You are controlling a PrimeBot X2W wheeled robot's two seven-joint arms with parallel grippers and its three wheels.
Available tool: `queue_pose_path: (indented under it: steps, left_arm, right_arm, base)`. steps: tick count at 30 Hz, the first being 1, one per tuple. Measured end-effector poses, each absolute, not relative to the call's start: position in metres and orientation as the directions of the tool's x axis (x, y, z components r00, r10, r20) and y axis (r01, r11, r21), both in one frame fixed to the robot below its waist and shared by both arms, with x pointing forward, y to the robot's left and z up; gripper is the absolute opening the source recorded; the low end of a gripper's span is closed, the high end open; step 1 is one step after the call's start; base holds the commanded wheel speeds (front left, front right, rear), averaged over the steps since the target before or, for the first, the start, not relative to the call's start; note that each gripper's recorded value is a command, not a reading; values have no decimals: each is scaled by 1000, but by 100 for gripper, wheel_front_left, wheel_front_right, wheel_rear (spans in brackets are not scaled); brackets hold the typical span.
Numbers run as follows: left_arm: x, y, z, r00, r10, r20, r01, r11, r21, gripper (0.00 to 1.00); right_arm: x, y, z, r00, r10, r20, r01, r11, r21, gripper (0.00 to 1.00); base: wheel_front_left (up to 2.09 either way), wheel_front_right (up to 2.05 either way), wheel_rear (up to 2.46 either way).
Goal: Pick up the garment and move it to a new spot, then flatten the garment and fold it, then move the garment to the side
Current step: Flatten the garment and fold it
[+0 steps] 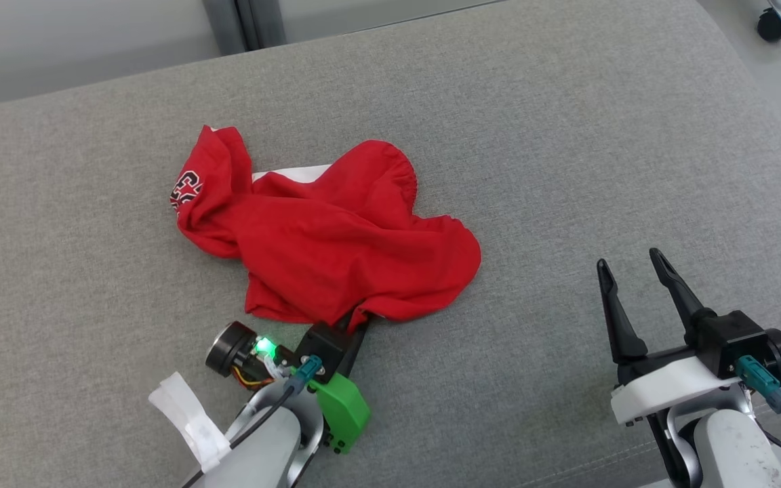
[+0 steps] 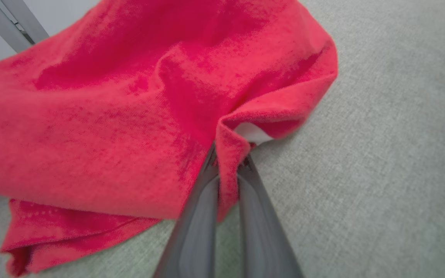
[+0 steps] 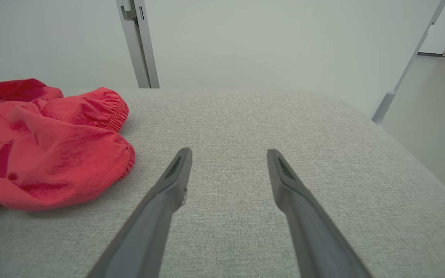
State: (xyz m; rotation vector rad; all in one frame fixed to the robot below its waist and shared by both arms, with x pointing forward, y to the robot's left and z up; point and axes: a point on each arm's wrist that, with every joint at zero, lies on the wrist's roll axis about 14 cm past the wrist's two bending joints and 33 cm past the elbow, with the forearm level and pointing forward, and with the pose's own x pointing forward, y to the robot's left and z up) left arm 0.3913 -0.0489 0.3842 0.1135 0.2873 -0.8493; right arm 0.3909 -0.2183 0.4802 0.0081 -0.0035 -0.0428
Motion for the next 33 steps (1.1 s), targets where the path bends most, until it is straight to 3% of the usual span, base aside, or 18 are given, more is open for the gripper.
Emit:
queue_pose_path:
  steps: [8,13,20,24,33]
  left_arm:
    - [412,-65,449,660,-746,-90,747,665,-32,0]
    - [405,-85,515,591,-802,89,801,596,58,0]
    - [379,-98,568,457,-866,202,849,492,192,0]
    - [394,-80,575,477,-860,180,832,508,224,0]
    - [472,-26,536,632,-775,-12,757,614,221,0]
  right_arm:
    - [390,-221,485,999,-50,18,50,999,10,100]
    - [387,-219,492,998,-47,37,47,999,14,100]
    - [379,-216,500,997,-41,58,40,999,20,100]
    - [377,-215,502,997,-38,66,36,999,22,100]
    - [385,-209,499,998,-17,59,16,1000,17,100]
  base:
    - [0,0,0]
    - [0,0,0]
    - [0,0,0]
    - [0,0,0]
    - [0,0,0]
